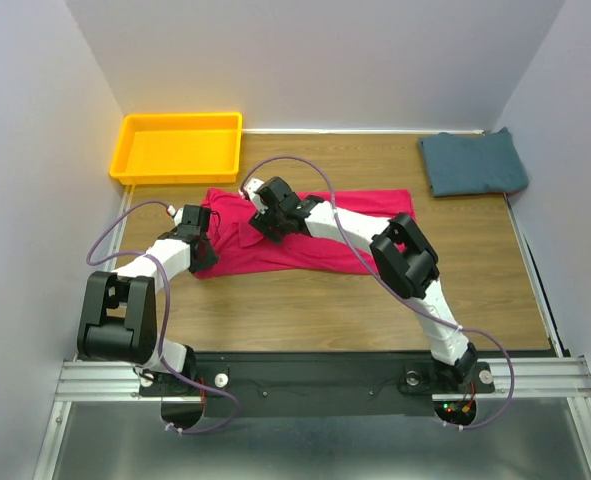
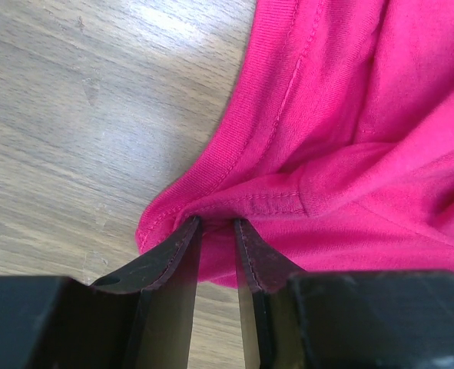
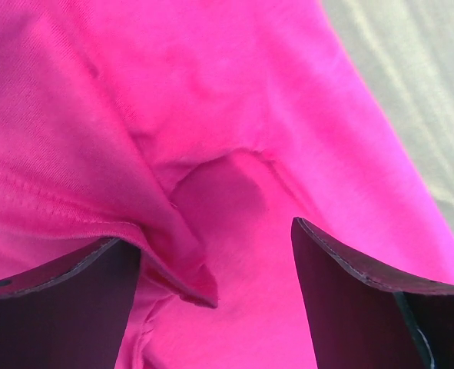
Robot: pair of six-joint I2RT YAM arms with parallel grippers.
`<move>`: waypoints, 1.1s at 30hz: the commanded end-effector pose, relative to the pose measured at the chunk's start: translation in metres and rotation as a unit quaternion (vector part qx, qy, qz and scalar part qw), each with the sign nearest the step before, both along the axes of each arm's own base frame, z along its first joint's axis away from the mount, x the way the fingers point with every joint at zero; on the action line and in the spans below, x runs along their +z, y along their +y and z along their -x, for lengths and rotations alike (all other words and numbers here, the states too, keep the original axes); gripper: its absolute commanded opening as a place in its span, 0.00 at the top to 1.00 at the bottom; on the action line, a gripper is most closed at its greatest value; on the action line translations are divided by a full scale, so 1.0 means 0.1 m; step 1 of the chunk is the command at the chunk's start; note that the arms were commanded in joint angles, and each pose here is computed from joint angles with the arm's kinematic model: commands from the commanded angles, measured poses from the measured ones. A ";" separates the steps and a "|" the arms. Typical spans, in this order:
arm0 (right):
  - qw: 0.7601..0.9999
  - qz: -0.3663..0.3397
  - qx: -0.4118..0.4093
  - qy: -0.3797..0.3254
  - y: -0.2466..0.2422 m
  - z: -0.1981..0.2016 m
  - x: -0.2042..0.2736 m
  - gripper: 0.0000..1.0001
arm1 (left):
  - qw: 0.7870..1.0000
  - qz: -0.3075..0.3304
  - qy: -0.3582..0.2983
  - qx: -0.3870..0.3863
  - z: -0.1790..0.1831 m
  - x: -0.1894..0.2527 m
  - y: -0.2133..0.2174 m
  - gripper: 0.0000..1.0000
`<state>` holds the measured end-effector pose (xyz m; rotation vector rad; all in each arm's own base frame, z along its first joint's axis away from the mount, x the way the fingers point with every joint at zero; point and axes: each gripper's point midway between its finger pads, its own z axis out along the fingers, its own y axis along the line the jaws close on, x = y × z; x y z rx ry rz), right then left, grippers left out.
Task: Fold and stack the t-shirts
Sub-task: Fold the tshirt
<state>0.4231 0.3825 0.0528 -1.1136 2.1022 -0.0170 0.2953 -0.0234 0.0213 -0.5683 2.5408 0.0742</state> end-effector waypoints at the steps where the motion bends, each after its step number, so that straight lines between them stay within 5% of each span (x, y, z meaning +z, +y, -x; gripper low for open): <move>1: 0.997 -0.039 -0.046 -0.047 -0.02 -0.36 0.38 0.18 | 1.000 -0.016 0.023 0.003 0.08 -0.07 0.08 0.64; 16: 0.960 -0.184 -0.212 0.012 -0.77 -0.87 0.58 0.19 | 1.000 -0.011 0.023 0.002 0.09 -0.07 0.07 0.59; 22: 0.974 -0.203 -0.081 0.066 -0.43 -0.48 0.65 0.19 | 1.000 -0.003 0.019 -0.001 0.07 -0.06 0.03 0.57; 33: 0.993 -0.099 0.072 -0.002 0.55 0.10 0.53 0.05 | 1.000 -0.001 0.021 -0.001 0.07 -0.08 0.02 0.57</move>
